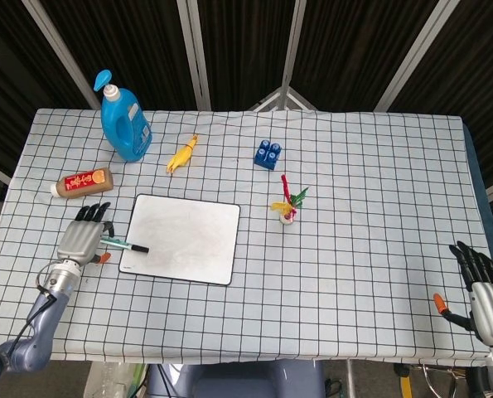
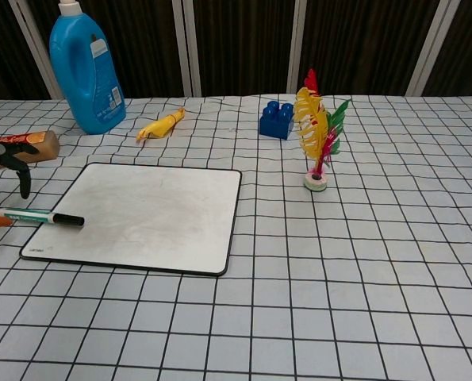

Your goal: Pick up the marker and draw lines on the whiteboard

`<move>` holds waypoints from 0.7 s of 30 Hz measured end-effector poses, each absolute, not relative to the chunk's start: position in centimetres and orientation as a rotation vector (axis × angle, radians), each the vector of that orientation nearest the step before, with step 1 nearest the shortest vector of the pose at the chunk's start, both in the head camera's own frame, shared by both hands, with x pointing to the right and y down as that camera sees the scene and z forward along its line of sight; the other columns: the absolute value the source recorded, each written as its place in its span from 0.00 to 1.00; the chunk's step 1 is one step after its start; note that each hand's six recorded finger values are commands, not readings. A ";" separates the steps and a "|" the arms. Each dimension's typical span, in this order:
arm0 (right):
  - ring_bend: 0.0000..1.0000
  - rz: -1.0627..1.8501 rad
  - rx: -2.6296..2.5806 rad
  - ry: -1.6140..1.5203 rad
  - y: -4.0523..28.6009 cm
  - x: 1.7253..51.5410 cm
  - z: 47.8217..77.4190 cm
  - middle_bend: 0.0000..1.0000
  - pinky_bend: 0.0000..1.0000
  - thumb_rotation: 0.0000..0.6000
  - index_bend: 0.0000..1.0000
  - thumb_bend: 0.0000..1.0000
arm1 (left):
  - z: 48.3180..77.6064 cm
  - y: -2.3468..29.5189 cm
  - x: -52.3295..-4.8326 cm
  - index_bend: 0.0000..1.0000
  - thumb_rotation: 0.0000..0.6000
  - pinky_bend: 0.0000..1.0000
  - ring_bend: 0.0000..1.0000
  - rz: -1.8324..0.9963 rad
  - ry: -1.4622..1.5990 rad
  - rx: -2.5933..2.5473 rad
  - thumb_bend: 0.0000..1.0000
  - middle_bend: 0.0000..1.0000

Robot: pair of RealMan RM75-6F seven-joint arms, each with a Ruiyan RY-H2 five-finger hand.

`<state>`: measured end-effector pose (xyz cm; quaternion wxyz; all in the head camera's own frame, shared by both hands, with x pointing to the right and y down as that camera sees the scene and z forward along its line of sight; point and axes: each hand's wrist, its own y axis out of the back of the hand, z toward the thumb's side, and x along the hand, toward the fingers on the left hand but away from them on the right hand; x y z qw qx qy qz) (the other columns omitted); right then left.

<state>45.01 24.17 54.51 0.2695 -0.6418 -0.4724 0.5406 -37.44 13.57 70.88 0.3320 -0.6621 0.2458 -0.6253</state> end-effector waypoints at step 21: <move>0.00 1.458 -1.729 -1.274 24.0 45.0 54.4 0.00 0.00 1.00 0.00 0.35 | 73.3 13.5 -34.7 0.49 1.00 0.00 0.00 -1.597 0.575 -1.757 0.45 0.03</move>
